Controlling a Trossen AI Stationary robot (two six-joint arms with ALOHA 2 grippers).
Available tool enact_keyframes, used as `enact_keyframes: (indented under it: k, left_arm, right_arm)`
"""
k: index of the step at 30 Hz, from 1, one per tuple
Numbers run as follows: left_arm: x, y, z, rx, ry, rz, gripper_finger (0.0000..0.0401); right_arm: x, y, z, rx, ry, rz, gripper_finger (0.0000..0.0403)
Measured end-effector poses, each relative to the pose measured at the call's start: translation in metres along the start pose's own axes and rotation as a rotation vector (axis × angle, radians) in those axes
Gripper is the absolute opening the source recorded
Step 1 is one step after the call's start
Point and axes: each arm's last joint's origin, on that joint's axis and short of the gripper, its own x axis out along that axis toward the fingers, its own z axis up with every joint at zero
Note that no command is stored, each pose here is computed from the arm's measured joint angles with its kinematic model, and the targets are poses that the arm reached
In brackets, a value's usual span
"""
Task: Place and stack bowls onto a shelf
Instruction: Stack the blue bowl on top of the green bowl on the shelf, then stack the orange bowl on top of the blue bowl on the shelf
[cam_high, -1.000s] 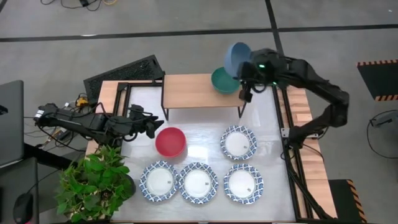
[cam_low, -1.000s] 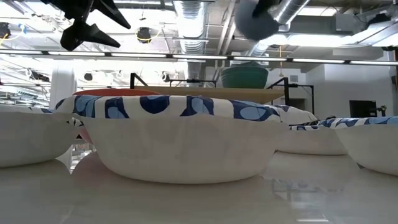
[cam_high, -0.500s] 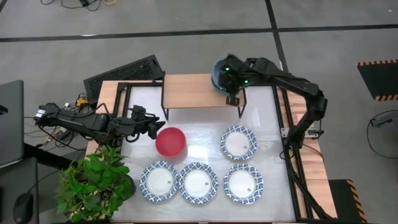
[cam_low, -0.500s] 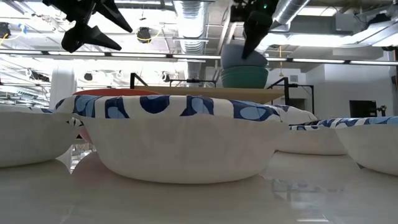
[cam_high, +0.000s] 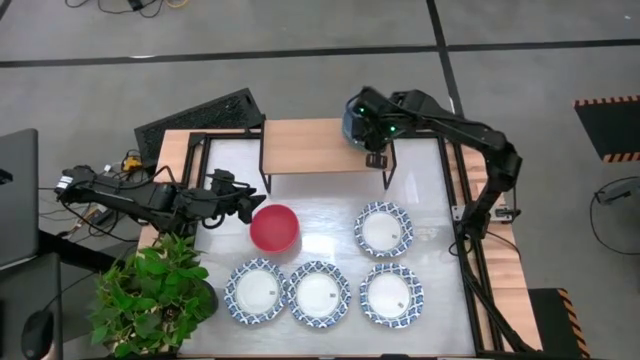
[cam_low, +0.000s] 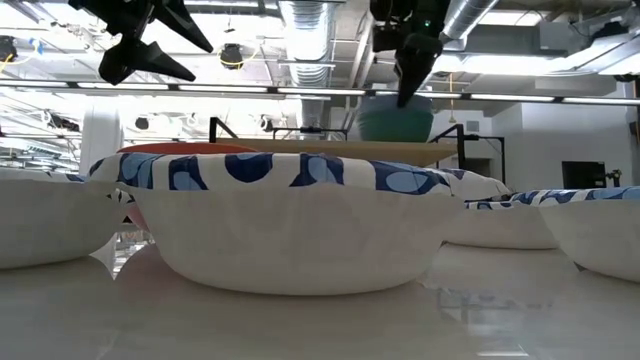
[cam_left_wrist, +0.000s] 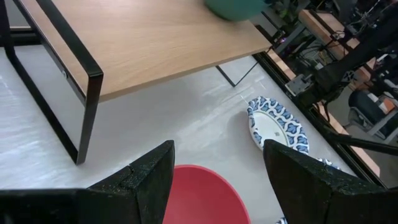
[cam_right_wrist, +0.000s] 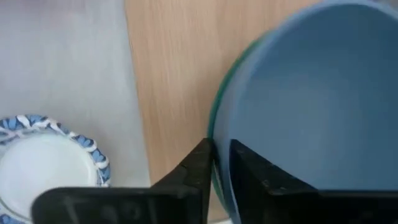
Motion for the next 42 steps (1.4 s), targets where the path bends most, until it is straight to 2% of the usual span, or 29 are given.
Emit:
enact_keyframes:
  k: [6,13,16,19,22,25,29,35,42]
  left_arm:
    - [0.000,0.000,0.000,-0.006,0.003,-0.003,0.0234]
    - [0.000,-0.001,-0.001,-0.012,0.048,-0.036,0.0234]
    - [0.000,-0.001,-0.002,-0.012,0.067,-0.050,0.0234]
    - [0.000,-0.002,-0.002,-0.012,0.070,-0.053,0.0234]
    - [0.000,-0.002,-0.002,-0.012,0.070,-0.053,0.0234]
    - [0.000,-0.002,-0.002,-0.012,0.071,-0.053,0.0234]
    - [0.000,-0.002,-0.002,-0.013,0.072,-0.054,0.0234]
    - [0.000,-0.002,-0.002,-0.012,0.072,-0.054,0.0234]
    - [0.000,-0.001,-0.002,-0.009,0.085,-0.059,0.0234]
  right_arm:
    - [-0.007,-0.001,0.002,-0.026,-0.027,-0.016,0.0136]
    - [-0.057,-0.007,0.015,0.039,-0.195,-0.075,0.0205]
    - [-0.081,0.003,0.025,0.028,-0.336,0.008,0.0219]
    - [-0.095,0.026,0.039,-0.052,-0.475,0.131,0.0220]
    - [-0.098,0.053,0.052,-0.157,-0.550,0.175,0.0216]
    - [-0.088,0.083,0.068,-0.290,-0.582,0.205,0.0215]
    - [-0.061,0.114,0.082,-0.455,-0.531,0.241,0.0215]
    - [-0.008,0.141,0.100,-0.583,-0.413,0.274,0.0215]
    - [0.047,0.166,0.115,-0.735,-0.347,0.310,0.0214]
